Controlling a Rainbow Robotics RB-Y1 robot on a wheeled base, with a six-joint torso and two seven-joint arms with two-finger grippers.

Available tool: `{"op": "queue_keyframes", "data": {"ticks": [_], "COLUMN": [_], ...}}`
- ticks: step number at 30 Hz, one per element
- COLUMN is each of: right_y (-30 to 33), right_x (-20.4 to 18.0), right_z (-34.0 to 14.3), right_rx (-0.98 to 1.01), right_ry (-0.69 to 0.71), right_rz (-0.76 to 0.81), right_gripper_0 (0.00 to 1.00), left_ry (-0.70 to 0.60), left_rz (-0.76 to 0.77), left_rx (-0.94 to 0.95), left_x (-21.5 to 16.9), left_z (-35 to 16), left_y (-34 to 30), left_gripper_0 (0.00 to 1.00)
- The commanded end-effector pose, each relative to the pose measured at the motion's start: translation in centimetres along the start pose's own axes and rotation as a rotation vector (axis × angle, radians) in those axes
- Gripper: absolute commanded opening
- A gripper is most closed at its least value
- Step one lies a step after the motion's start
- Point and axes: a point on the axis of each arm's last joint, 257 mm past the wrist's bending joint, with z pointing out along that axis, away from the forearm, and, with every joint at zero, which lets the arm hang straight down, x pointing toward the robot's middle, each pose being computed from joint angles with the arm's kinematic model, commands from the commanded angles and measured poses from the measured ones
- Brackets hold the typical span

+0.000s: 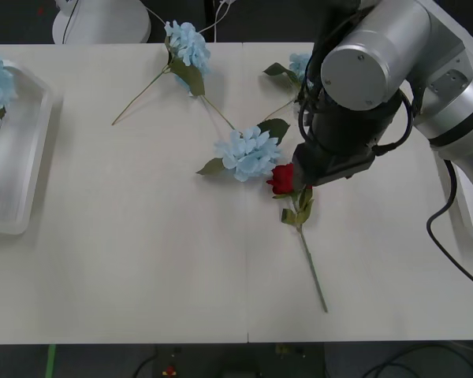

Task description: Put the red flowers into the right box and the blue flowers into the left box

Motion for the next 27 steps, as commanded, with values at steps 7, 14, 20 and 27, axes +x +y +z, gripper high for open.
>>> {"op": "queue_keyframes", "data": {"ticks": [7,14,20,27], "right_y": [1.5,3.2,3.5,3.5], "right_x": [2.0,1.1,0.0,0.2], "right_z": [5.6,8.6,11.2,12.3], "right_rx": [0.045,0.017,-0.002,-0.001], "right_ry": [-0.016,-0.091,-0.116,-0.106], "right_rz": [-0.045,-0.068,-0.053,-0.069], "right_gripper_0": [0.91,0.91,0.91,0.91], "left_ry": [0.08,0.029,-0.13,-0.321], "left_rz": [-0.017,0.088,0.309,0.625], "left_rx": [-0.001,0.025,0.064,0.096], "left_x": [0.0,-2.5,-9.9,-17.6], "left_z": [3.7,3.3,1.0,-2.6], "left_y": [-5.1,-6.2,-8.8,-14.9], "left_gripper_0": [0.23,1.0,1.0,1.0]}}
